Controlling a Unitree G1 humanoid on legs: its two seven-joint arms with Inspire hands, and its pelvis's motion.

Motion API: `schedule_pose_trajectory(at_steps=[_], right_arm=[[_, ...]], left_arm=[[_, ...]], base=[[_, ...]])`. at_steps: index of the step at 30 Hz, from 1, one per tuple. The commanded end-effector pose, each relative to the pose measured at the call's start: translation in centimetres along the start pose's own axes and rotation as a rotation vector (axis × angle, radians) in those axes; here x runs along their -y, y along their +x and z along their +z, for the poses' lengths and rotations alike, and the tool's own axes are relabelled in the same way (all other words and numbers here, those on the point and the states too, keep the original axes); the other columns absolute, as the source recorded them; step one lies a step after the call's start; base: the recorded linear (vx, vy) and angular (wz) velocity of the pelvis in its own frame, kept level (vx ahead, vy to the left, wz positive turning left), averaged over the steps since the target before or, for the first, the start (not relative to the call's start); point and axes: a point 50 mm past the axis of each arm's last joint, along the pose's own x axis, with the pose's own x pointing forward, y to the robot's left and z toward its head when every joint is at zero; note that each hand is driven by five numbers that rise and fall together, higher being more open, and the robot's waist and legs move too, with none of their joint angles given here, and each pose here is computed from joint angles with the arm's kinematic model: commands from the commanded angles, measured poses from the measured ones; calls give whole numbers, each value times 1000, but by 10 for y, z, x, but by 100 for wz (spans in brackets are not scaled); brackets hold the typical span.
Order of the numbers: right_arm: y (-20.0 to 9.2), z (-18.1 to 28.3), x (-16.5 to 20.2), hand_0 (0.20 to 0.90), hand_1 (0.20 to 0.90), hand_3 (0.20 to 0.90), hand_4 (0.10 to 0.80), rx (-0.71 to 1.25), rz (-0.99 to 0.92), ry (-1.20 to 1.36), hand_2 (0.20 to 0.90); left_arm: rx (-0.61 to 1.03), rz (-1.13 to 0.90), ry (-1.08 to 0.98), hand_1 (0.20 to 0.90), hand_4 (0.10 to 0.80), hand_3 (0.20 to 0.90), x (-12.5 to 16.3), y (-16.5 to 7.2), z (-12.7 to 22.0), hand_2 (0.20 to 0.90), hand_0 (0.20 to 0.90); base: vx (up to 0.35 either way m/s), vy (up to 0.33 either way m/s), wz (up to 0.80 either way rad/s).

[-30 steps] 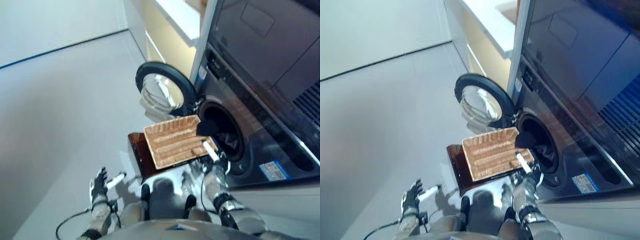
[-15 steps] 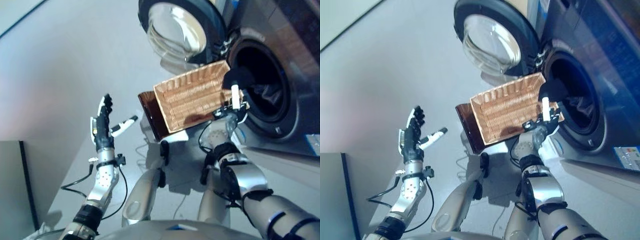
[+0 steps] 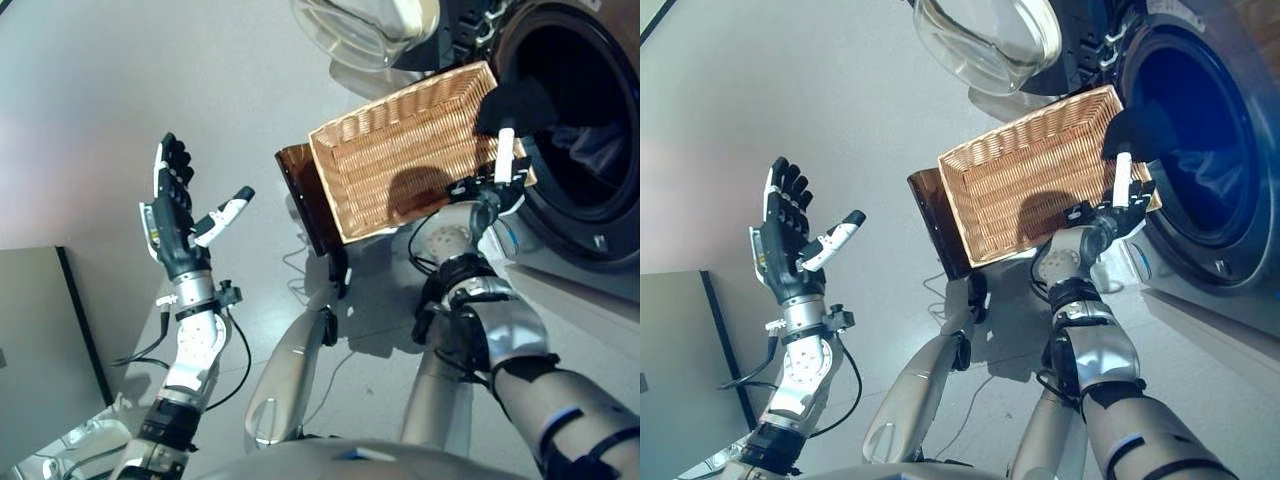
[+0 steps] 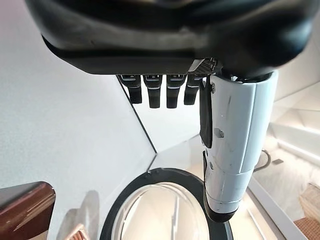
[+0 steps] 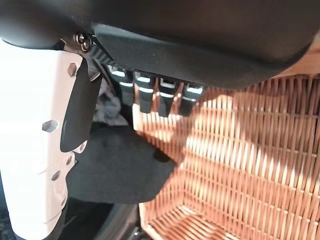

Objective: Pick up the clothes and place them into the washing machine

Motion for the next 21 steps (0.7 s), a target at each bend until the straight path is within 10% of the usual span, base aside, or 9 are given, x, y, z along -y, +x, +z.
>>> schedule_pose_trajectory(at_steps=[1, 21], right_arm=[[3, 51, -58, 900, 900, 900, 800, 188, 166, 61, 900], [-13, 250, -126, 900, 900, 900, 800, 774, 396, 35, 900]], left_arm=[[289, 26, -115, 900, 800, 900, -7, 11, 52, 900, 900], [283, -47, -156, 900, 800, 900, -9, 16, 56, 900, 900]], base=[[31, 30, 5], [32, 18, 5]])
